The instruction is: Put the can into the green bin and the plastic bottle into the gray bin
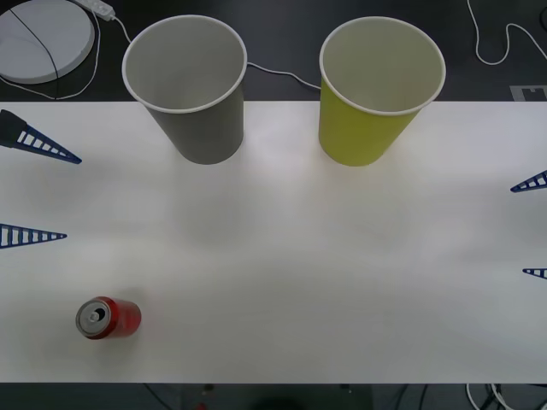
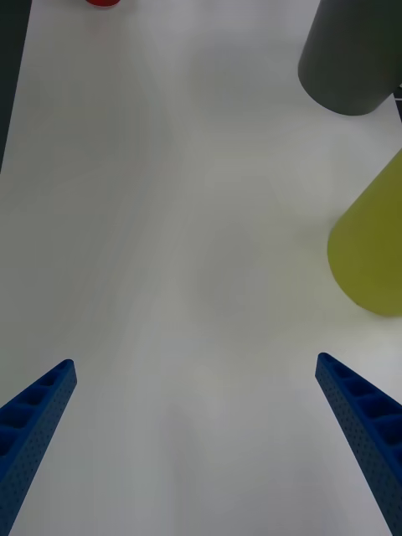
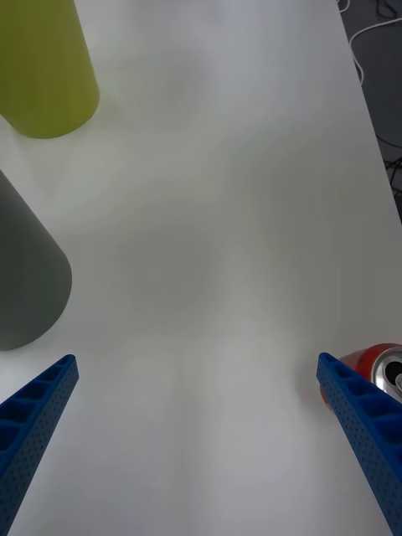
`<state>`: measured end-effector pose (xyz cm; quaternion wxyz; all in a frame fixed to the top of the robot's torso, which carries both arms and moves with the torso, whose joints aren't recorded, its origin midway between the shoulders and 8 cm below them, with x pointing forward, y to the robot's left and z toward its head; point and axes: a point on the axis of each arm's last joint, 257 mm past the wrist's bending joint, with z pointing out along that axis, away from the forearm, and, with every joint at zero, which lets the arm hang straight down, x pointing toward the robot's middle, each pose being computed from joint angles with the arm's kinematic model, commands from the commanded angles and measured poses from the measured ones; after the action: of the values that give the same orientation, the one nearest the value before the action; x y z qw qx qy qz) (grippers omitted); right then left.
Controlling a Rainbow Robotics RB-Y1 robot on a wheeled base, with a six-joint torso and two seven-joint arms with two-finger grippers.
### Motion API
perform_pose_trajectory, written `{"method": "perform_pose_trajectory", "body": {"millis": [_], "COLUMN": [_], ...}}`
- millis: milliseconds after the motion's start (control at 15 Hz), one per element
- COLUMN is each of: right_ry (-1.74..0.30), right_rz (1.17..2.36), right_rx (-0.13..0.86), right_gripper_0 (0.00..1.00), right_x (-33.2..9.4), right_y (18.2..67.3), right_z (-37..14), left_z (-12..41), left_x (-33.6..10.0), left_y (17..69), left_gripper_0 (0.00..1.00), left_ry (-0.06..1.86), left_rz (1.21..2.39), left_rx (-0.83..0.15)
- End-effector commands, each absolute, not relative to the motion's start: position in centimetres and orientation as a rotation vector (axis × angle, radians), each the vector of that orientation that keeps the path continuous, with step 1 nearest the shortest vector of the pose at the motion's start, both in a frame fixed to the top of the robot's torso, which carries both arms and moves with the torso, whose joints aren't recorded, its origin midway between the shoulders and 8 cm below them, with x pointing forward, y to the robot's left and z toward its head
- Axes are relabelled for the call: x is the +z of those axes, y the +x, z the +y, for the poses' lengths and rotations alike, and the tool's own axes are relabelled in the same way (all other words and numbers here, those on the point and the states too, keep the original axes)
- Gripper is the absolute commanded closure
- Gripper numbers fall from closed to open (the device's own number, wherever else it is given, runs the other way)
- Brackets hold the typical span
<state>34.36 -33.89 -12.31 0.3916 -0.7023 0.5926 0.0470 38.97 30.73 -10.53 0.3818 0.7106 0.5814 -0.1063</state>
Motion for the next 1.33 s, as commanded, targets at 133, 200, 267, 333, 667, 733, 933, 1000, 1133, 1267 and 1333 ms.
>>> {"method": "perform_pose_trajectory", "body": {"millis": [133,200,267,333,667,733,933,1000,1133,1267,1333], "right_ry": [-1.784,-1.784,-1.784,-1.784,-1.784,-1.784,-1.784,-1.784,-1.784,-1.784,-1.784], "right_rz": [1.505,1.505,1.505,1.505,1.505,1.505,1.505,1.505,1.505,1.505,1.505], "right_rx": [0.119,0.119,0.119,0.119,0.119,0.119,0.119,0.119,0.119,0.119,0.119], "right_gripper_0": [0.00,0.00,0.00,0.00,0.00,0.00,0.00,0.00,0.00,0.00,0.00], "right_x": [-12.3,-12.3,-12.3,-12.3,-12.3,-12.3,-12.3,-12.3,-12.3,-12.3,-12.3], "right_y": [34.4,34.4,34.4,34.4,34.4,34.4,34.4,34.4,34.4,34.4,34.4], "right_z": [-33.9,-33.9,-33.9,-33.9,-33.9,-33.9,-33.9,-33.9,-33.9,-33.9,-33.9], "left_z": [30.7,30.7,30.7,30.7,31.0,31.4,32.9,33.4,34.7,36.0,36.7], "left_x": [-10.5,-10.5,-12.1,-12.1,-11.8,-12.0,-13.1,-13.5,-14.5,-15.5,-16.0], "left_y": [39.0,39.0,38.3,38.4,38.3,38.2,37.9,37.7,37.3,36.8,36.4], "left_gripper_0": [0.00,0.00,0.00,0.00,0.00,0.00,0.00,0.00,0.00,0.00,0.00], "left_ry": [1.813,1.813,1.824,1.828,1.821,1.795,1.774,1.767,1.760,1.757,1.757], "left_rz": [1.483,1.483,1.510,1.509,1.512,1.516,1.472,1.458,1.440,1.425,1.419], "left_rx": [-0.271,-0.271,-0.304,-0.301,-0.311,-0.338,-0.349,-0.355,-0.350,-0.341,-0.347]}}
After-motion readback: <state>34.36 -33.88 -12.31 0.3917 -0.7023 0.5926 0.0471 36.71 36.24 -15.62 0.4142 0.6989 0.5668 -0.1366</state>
